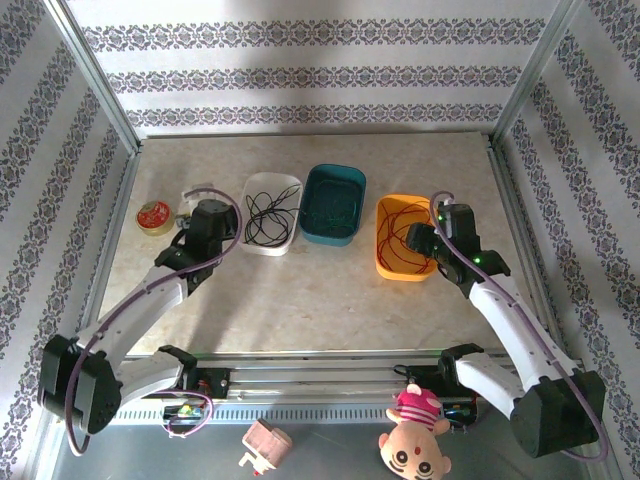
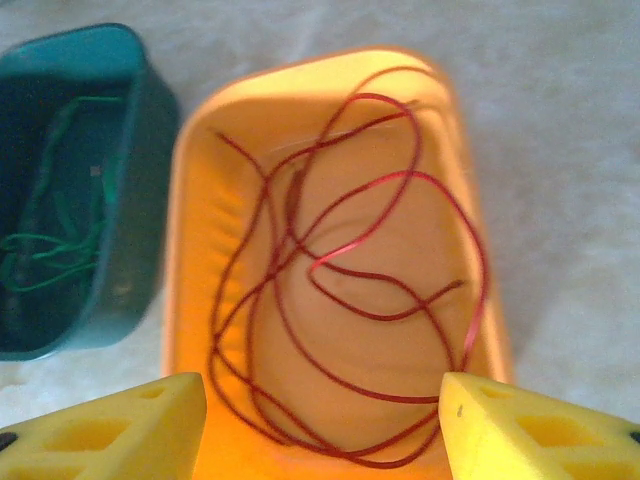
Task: Untangle the cables
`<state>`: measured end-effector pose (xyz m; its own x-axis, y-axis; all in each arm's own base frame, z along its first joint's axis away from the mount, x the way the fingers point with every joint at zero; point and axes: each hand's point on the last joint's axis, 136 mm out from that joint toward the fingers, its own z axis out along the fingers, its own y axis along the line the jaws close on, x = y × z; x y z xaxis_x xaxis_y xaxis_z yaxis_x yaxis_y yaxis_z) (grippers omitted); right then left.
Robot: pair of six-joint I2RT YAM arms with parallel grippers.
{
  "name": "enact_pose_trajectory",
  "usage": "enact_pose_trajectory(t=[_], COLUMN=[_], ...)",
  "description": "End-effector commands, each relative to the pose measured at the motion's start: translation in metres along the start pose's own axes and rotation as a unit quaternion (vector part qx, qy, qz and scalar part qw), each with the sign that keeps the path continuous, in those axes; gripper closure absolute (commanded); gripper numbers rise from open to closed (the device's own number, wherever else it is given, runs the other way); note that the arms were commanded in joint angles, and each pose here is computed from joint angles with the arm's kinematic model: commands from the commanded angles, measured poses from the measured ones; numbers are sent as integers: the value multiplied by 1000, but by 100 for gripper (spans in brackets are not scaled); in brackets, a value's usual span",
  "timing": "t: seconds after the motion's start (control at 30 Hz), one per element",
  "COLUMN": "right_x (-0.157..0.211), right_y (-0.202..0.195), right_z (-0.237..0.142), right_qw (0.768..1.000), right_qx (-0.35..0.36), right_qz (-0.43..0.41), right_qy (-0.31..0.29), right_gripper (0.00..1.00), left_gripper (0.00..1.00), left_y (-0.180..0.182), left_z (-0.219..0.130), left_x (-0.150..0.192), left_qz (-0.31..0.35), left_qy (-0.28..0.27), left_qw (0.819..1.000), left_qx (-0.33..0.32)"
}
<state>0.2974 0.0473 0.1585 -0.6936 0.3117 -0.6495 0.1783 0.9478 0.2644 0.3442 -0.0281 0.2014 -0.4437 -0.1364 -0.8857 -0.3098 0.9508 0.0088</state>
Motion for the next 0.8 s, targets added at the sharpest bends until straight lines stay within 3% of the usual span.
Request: enact_pose_trajectory(t=[0.0,0.2,0.3,0.47,0.63,0.77], right_x=[31,103,110,135,122,100], right_y=[-16,-8,-18,-23,-25,-15], right_z=[8,10,8,28,58,88], right_qw=[997,992,989,979,976,973], right_qx=[42,35,66,61,48,46], right_qz=[-13,-22,-51,-40,37,18], right_qy=[62,120,126,189,211,226], right_gripper=[38,39,39,38,38,38], left_gripper=[15,15,14,14,14,14], left_y=[35,44,44,41,41,45], left_z=[-4,-2,2,8,9,10], left_x=[38,77,82,81,82,83], left_qz=[13,-21,-16,-18,-19,-15], left_qy=[50,87,93,91,89,82], left_qw=[997,993,992,992,992,992], left_qx=[-64,-77,-83,-85,-85,-95])
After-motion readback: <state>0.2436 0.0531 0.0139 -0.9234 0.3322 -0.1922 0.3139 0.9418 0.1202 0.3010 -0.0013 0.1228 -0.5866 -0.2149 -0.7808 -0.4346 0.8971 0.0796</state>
